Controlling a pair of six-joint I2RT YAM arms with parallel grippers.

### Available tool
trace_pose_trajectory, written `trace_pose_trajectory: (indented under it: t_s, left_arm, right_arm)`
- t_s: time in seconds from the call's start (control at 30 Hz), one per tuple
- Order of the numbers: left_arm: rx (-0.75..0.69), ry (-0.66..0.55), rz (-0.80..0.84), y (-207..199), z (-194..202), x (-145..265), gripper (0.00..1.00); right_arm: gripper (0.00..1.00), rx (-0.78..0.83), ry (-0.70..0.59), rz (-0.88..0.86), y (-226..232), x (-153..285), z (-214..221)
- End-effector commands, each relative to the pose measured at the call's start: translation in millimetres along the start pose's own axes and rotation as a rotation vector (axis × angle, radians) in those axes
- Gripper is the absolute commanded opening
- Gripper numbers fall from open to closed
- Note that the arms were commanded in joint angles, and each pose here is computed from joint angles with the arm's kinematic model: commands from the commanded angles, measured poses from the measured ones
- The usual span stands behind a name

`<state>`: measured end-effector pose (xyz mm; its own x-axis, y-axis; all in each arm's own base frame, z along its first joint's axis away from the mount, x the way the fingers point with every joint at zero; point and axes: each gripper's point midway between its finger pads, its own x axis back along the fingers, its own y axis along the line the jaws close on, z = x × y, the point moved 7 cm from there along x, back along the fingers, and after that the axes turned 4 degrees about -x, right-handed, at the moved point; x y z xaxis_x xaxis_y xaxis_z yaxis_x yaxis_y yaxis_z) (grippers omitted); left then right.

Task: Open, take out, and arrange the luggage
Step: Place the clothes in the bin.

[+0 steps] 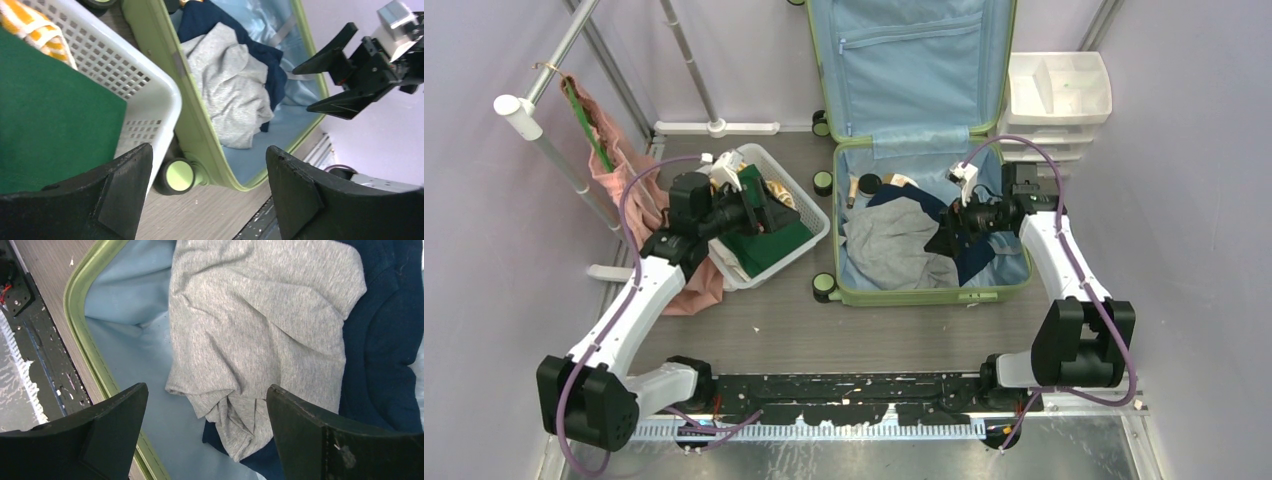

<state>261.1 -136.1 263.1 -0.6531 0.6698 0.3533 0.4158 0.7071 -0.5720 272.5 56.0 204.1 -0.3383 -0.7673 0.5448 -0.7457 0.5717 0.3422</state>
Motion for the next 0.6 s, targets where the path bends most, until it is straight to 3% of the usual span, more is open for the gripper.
trace_pose_trajectory:
  t_s: [0.0, 0.13, 0.47, 0.57]
  left_arm:
    - [0.029, -0.119, 0.133, -27.0, -22.1, 10.4, 0.82]
    - [0.013, -0.069, 0.114, -31.2, -11.5, 13.1, 0.80]
    - [-0.267, 0.102, 0.073, -17.9, 22.3, 11.0, 0.81]
    - [-0.338, 0.118, 0.061, -9.7, 22.9, 4.8, 0.81]
  right_arm:
    - [0.94, 0.081, -0.095, -0.024, 11.8, 8.1, -18.6]
    - [0.94, 0.097, -0.113, -0.045, 17.4, 3.9, -19.3]
    - [0.94, 0.279, 0.058, 0.063, 37.9, -48.1, -42.1]
    - [0.94, 0.313, 0.065, 0.020, 49.5, -66.3, -56.8]
